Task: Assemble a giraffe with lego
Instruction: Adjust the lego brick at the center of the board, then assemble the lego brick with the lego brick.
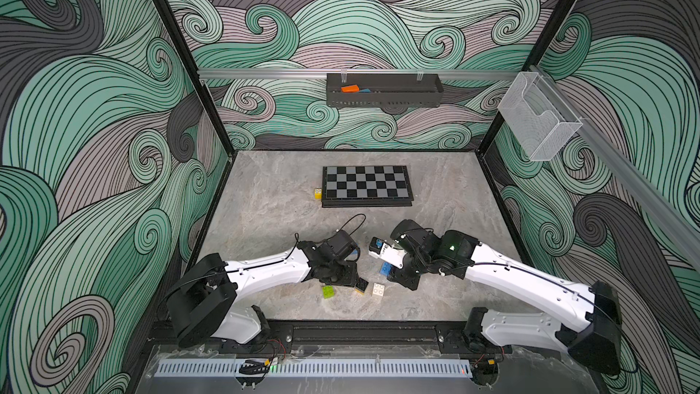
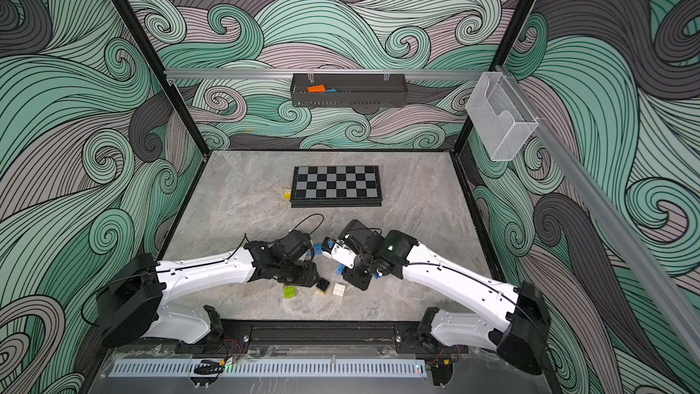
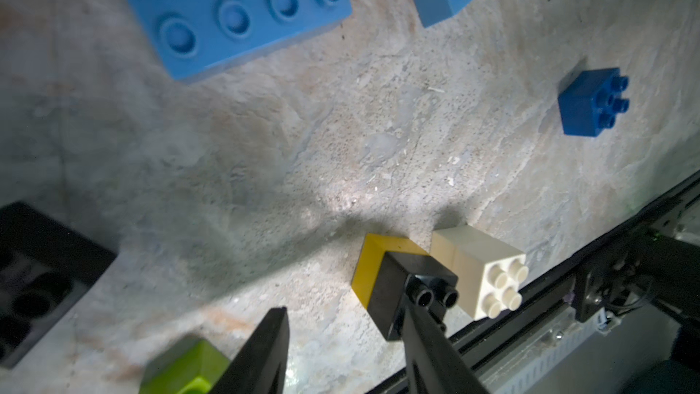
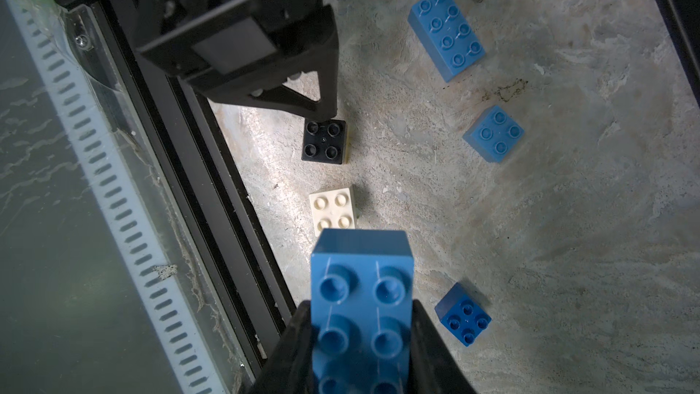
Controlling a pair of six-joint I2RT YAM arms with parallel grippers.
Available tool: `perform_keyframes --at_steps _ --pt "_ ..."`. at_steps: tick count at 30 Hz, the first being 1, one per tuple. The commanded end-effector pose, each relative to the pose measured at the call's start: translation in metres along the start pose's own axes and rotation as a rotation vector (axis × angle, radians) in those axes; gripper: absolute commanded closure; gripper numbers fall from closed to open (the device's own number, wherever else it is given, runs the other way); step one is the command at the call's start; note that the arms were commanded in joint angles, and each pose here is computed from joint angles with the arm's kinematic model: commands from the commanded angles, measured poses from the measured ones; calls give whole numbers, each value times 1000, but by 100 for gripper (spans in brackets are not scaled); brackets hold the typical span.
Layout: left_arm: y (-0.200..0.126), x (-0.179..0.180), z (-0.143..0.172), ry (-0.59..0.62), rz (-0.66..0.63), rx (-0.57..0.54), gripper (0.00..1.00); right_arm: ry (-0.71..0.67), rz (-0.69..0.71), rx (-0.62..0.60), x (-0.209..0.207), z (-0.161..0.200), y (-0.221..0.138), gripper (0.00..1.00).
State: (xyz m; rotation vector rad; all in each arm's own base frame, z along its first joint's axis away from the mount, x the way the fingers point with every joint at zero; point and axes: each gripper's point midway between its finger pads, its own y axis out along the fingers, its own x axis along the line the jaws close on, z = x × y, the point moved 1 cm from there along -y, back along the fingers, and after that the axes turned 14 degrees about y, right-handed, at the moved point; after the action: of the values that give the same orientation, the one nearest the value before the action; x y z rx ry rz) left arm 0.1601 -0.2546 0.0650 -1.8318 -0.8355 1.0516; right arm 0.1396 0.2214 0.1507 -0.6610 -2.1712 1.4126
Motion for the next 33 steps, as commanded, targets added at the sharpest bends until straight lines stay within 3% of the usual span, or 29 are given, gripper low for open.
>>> perform_keyframes --at_steps 1,3,6,7,17,26,33 --pt "-24 9 -6 -23 -55 -58 40 4 -31 -5 7 0 -1 75" --pt "-34 16 -6 -38 -74 -85 35 14 -46 -9 12 -4 2 75" --pt "-48 26 -7 -40 -109 -142 3 5 -47 2 22 -12 11 75" --pt "-52 31 -8 -40 -125 -164 1 9 -31 13 22 -14 15 75" --pt "-84 67 9 -71 -243 -280 1 103 -8 25 26 -25 50 75" --pt "-76 73 31 -83 -207 -236 1 76 -22 82 40 -22 78 76" --pt "-78 69 48 -18 -159 -181 1 44 -22 119 39 -12 88 75"
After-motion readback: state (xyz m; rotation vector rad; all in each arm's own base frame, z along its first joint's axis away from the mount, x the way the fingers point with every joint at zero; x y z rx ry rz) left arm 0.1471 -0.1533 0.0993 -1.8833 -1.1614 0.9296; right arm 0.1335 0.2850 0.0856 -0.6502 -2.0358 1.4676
